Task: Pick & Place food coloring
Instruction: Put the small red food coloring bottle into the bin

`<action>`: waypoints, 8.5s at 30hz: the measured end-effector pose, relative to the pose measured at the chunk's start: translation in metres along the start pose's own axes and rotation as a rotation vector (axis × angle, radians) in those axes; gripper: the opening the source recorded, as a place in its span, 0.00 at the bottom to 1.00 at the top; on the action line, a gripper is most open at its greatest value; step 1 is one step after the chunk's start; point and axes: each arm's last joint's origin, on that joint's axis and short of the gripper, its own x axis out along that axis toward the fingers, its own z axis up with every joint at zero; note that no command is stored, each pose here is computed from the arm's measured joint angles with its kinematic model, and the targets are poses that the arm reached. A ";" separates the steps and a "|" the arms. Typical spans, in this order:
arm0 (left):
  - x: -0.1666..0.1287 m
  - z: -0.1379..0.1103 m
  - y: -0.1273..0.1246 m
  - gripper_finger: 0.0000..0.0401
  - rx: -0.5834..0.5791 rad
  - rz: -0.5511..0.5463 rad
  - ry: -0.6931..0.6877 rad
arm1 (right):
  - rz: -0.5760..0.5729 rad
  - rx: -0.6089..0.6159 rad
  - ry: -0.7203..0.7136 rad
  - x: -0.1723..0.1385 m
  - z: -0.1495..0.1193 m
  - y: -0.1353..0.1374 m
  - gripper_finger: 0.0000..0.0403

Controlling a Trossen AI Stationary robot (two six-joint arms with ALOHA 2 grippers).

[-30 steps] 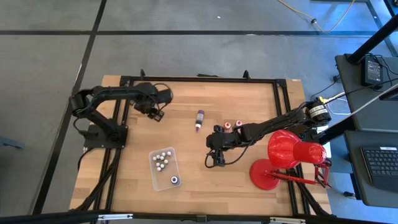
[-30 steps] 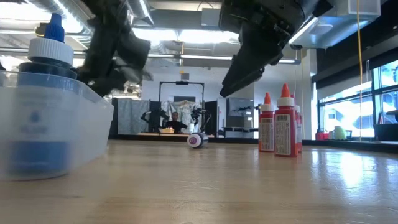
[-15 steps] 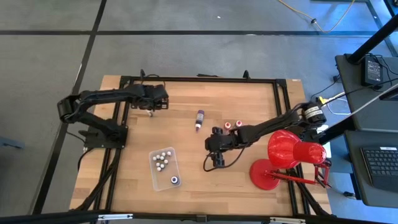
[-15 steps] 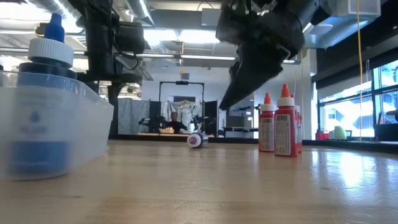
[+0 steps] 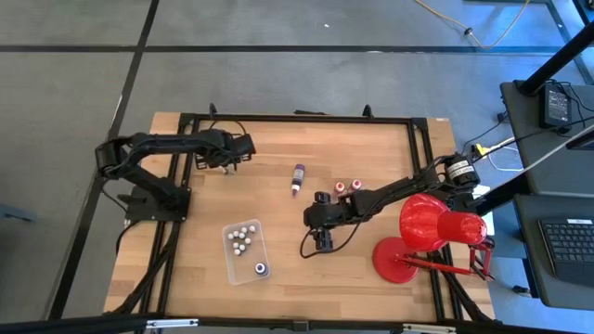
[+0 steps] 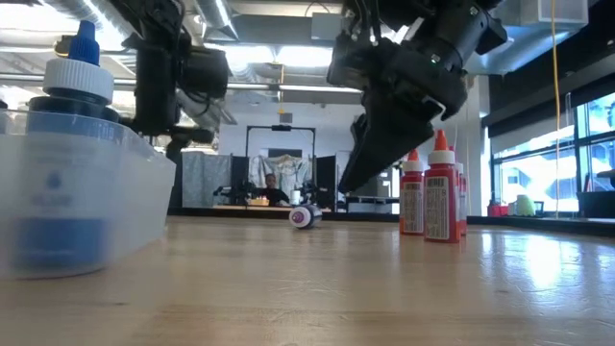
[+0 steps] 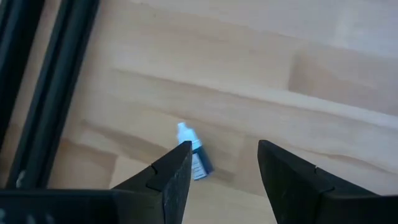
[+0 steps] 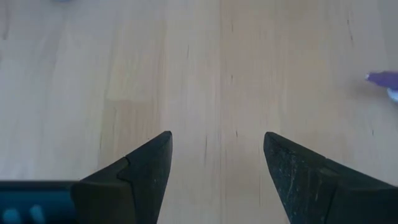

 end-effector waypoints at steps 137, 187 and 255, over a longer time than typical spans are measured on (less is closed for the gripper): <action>0.013 -0.170 0.064 0.19 0.355 -0.676 -1.018 | 0.082 -0.168 -0.174 -0.003 0.001 0.041 0.63; 0.091 -0.170 0.120 0.20 0.390 -0.782 -0.958 | 0.044 -0.092 -0.194 0.000 0.009 0.017 0.63; 0.052 -0.149 0.100 0.57 0.702 -0.668 -0.847 | 0.043 -0.093 -0.171 0.000 0.006 0.017 0.63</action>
